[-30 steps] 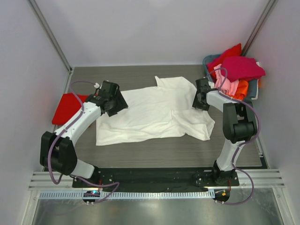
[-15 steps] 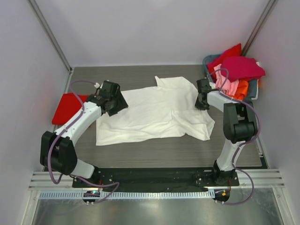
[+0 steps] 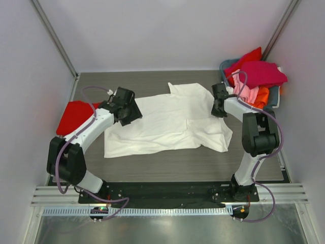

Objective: Fold and stack the t-shirts

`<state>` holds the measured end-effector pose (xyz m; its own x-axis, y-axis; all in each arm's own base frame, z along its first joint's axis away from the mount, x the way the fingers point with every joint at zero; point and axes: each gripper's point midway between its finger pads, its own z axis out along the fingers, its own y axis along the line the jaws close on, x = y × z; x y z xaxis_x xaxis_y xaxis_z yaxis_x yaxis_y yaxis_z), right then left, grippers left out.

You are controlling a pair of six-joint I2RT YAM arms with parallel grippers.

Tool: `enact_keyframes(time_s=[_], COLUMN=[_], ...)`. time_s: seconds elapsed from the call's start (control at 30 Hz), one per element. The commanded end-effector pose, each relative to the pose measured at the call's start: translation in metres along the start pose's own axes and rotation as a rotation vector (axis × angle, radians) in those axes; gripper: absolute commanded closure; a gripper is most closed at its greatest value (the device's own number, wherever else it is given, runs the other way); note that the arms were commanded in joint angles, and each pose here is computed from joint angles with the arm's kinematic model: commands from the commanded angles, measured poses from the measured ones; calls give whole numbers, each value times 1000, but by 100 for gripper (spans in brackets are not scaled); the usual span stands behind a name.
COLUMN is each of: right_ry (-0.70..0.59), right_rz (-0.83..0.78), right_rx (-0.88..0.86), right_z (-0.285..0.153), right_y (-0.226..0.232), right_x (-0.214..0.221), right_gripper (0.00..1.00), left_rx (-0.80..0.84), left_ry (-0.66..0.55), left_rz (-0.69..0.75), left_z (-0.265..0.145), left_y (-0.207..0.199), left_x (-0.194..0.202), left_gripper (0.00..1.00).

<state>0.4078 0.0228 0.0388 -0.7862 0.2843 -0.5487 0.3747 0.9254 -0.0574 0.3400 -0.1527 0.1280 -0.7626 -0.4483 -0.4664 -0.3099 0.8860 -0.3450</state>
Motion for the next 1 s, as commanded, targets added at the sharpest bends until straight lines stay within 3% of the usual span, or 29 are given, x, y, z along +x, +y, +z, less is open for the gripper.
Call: enact_keyframes(time_s=[0.0, 0.27, 0.5, 0.63, 0.67, 0.73, 0.97], right_ry=[-102, -116, -84, -52, -46, -41, -24], right_rz=[-3, -38, -52, -48, -44, -23, 78], right_rx=[-3, 2, 27, 30, 24, 22, -61], right_z=[-18, -22, -14, -6, -5, -3, 11], right_y=[9, 22, 17, 14, 14, 11, 9], right_x=[-36, -49, -37, -27, -26, -26, -31], right_gripper=[99, 98, 88, 73, 60, 48, 43], left_rx=[66, 163, 321, 375, 386, 413, 442], left_ry=[-44, 18, 101, 130, 139, 142, 99], left_rz=[-6, 103, 164, 180, 181, 183, 238], left_z=[-1, 27, 60, 83, 87, 100, 138], left_y=[-30, -96, -177, -209, -213, -225, -244], left_x=[-15, 8, 41, 60, 64, 69, 68], left_gripper=[39, 37, 37, 37, 37, 37, 37])
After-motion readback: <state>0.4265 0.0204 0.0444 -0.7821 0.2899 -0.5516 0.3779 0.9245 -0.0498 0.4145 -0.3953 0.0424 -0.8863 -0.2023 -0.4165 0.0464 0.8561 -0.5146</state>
